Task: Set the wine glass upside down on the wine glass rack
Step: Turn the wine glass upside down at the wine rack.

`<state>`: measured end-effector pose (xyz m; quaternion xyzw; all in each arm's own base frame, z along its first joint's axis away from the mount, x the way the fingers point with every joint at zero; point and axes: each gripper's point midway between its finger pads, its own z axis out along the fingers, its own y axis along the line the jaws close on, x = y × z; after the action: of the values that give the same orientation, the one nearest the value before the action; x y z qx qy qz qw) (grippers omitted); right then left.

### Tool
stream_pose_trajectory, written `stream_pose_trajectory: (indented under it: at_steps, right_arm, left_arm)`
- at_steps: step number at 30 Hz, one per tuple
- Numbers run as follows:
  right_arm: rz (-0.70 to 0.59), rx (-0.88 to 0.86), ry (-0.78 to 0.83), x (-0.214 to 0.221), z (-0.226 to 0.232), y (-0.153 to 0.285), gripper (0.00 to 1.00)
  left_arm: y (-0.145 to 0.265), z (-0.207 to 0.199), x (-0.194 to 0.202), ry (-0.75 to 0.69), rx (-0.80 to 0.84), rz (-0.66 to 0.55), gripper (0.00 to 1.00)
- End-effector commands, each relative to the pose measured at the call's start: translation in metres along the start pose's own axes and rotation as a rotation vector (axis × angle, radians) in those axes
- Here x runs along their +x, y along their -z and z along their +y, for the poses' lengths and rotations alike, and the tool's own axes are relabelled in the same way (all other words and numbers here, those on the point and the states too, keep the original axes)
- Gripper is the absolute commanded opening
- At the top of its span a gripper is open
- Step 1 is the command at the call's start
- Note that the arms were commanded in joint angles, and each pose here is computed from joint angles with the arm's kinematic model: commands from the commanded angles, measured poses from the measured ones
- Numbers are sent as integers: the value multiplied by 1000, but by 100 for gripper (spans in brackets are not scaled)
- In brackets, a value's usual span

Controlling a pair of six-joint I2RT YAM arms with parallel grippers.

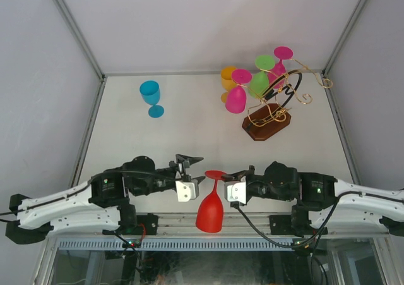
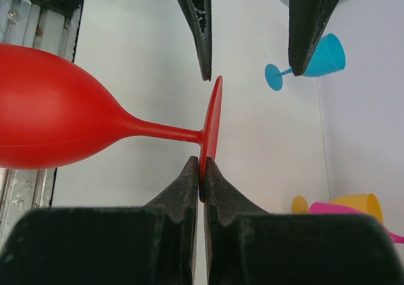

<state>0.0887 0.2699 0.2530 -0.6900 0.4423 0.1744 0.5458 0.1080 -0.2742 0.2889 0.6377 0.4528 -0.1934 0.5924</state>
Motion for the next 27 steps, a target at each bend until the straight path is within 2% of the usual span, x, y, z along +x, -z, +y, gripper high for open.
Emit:
stream_pose_trajectory:
  at_steps: [1, 6, 16, 22, 27]
  right_arm:
    - [-34, 83, 47, -20, -27, 3, 0]
    - [-48, 86, 59, -25, -32, 3, 0]
    - [-52, 60, 112, -36, -38, -11, 0]
    - [-55, 56, 105, -36, -38, -15, 0]
    - [-54, 48, 95, -36, -38, -17, 0]
  left_arm:
    - [-7, -6, -1, -22, 19, -5, 60]
    - [-11, -9, 6, -41, 24, 25, 58]
    - [-13, -8, 5, -54, 28, 43, 38]
    - [-11, -5, 4, -55, 21, 44, 27]
    - [-10, -4, 3, -61, 16, 40, 15]
